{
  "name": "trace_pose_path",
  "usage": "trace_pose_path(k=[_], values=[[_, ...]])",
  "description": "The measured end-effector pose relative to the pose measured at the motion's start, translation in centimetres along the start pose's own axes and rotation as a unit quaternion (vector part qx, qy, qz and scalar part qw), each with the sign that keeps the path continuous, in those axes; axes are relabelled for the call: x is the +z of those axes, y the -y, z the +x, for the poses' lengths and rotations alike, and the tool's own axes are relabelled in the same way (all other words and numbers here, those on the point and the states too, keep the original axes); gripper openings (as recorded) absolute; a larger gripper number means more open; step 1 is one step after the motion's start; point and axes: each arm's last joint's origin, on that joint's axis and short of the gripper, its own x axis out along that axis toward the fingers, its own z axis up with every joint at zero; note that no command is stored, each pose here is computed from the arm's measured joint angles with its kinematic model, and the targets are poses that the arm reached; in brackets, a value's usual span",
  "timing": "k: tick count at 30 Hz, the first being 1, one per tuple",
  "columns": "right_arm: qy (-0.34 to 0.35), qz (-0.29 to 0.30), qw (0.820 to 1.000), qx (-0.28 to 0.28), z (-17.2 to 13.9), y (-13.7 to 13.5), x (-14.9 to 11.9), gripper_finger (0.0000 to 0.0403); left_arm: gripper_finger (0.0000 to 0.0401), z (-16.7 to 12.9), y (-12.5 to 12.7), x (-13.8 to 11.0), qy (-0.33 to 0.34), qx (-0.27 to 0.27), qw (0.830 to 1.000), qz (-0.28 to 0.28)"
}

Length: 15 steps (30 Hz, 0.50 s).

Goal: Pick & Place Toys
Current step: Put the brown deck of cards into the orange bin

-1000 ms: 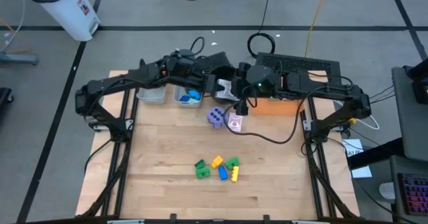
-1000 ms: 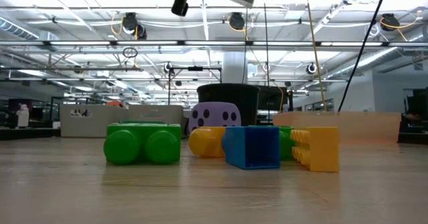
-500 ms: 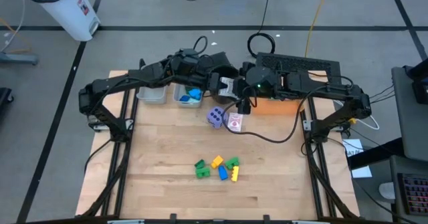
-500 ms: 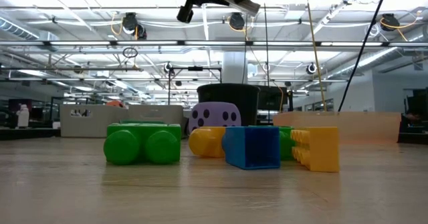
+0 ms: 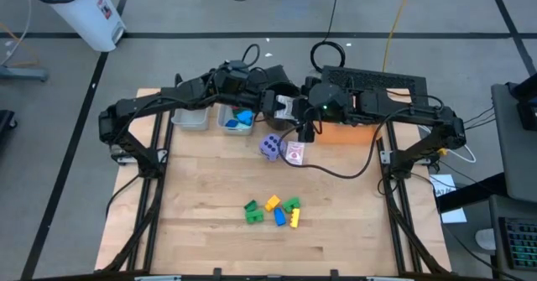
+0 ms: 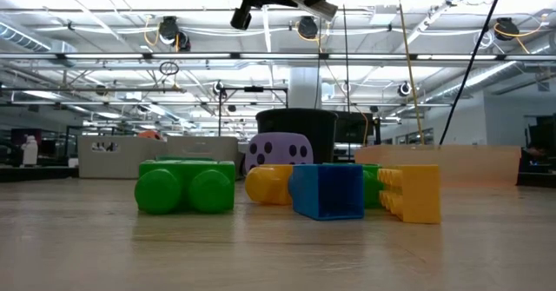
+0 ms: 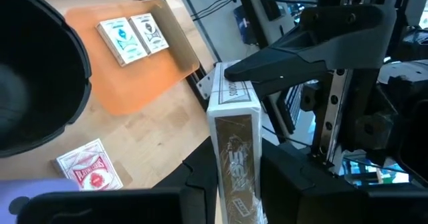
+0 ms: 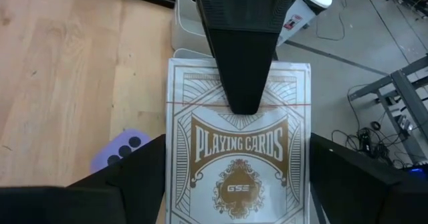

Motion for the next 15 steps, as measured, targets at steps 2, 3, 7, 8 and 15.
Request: trace_pose_path(k=[2, 3, 7, 8, 15], values=[[0.000, 0.000, 1.000, -0.001, 0.0, 0.0, 0.0, 0.0304, 0.0085, 0.0, 0.0, 0.0, 0.003, 0.001, 1.000, 0.008], [0.000, 0.002, 1.000, -0.001, 0.0, 0.0, 0.0, 0.0304, 0.0085, 0.0, 0.0, 0.1, 0.005, 0.000, 1.000, 0.013], [0.000, 0.007, 1.000, -0.012, -0.1, 0.1, 0.0, 0.0304, 0.0087, -0.1, 0.2, 0.6, 0.025, -0.013, 0.998, 0.056], [0.001, 0.008, 1.000, -0.016, -0.1, 0.2, 0.1, 0.0303, 0.0087, -0.2, 0.2, 0.8, 0.032, -0.018, 0.997, 0.064], [0.014, 0.009, 0.999, -0.052, -0.7, 1.1, 0.2, 0.0304, 0.0090, -0.7, 0.0, 2.4, 0.070, -0.042, 0.991, 0.109]])
